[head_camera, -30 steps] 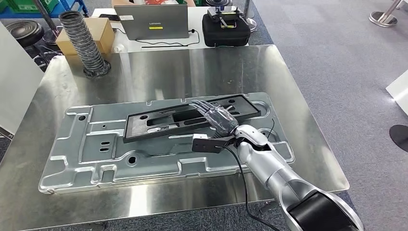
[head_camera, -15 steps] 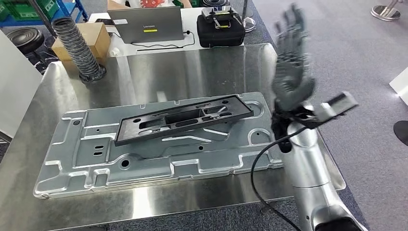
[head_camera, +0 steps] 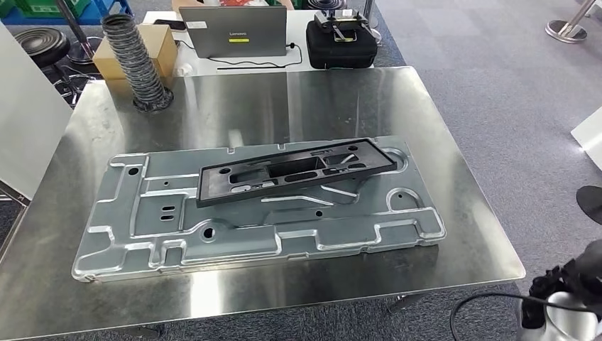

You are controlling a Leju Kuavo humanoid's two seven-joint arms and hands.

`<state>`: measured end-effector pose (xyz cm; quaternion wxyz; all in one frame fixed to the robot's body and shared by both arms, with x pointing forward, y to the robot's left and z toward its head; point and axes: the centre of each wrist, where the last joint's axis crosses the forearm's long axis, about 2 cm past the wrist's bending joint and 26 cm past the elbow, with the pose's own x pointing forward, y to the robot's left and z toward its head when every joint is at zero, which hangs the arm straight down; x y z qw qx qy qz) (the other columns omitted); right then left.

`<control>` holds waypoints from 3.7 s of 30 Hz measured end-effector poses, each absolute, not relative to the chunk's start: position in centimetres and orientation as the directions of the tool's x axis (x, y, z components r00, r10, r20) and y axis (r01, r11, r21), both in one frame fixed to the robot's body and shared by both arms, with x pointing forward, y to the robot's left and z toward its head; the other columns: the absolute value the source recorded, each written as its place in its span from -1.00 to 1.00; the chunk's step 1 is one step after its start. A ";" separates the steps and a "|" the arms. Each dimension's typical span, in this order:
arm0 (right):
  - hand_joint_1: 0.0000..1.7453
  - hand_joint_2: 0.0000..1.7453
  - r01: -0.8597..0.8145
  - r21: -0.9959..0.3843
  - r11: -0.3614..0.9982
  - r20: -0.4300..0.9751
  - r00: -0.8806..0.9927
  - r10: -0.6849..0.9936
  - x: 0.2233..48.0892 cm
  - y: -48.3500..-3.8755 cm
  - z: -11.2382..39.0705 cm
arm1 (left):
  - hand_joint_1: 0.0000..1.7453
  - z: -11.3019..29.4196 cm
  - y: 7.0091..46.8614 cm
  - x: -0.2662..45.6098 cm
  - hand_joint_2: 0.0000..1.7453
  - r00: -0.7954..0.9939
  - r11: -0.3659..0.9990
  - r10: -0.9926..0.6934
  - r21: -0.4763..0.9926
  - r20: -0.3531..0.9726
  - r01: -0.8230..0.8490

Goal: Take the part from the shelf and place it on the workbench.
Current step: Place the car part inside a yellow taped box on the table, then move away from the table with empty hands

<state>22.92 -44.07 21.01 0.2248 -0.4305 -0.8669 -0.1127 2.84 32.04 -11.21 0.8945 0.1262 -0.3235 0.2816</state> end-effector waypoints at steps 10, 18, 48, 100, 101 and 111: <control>-1.00 -1.00 0.814 -0.225 0.535 0.636 -0.294 0.713 16.3 -45.4 14.5 | -1.00 -11.2 32.1 2.5 -1.00 0.629 0.819 0.412 0.034 0.659 -0.573; -1.00 -1.00 0.752 -0.396 0.527 0.734 -0.085 0.673 13.2 -44.2 8.6 | -1.00 -11.2 32.1 2.6 -1.00 0.641 0.827 0.401 0.043 0.654 -0.561; -1.00 -1.00 0.116 -0.707 0.697 0.383 0.892 0.240 4.3 -34.1 -10.2 | -1.00 -11.2 31.5 2.9 -1.00 0.660 0.844 0.380 0.049 0.647 -0.534; -1.00 -1.00 -0.199 -0.421 0.885 0.316 0.882 0.349 5.6 -30.3 -10.8 | -1.00 -11.2 32.0 3.2 -1.00 0.683 0.882 0.309 0.070 0.662 -0.467; -1.00 -1.00 -0.200 -0.419 0.885 0.317 0.882 0.350 5.6 -30.3 -10.8 | -1.00 -11.2 32.0 3.1 -1.00 0.686 0.883 0.307 0.072 0.660 -0.465; -1.00 -1.00 -0.225 -0.377 0.898 0.327 0.875 0.356 5.6 -29.9 -10.9 | -1.00 -11.1 31.9 3.6 -1.00 0.680 0.888 0.309 0.054 0.665 -0.457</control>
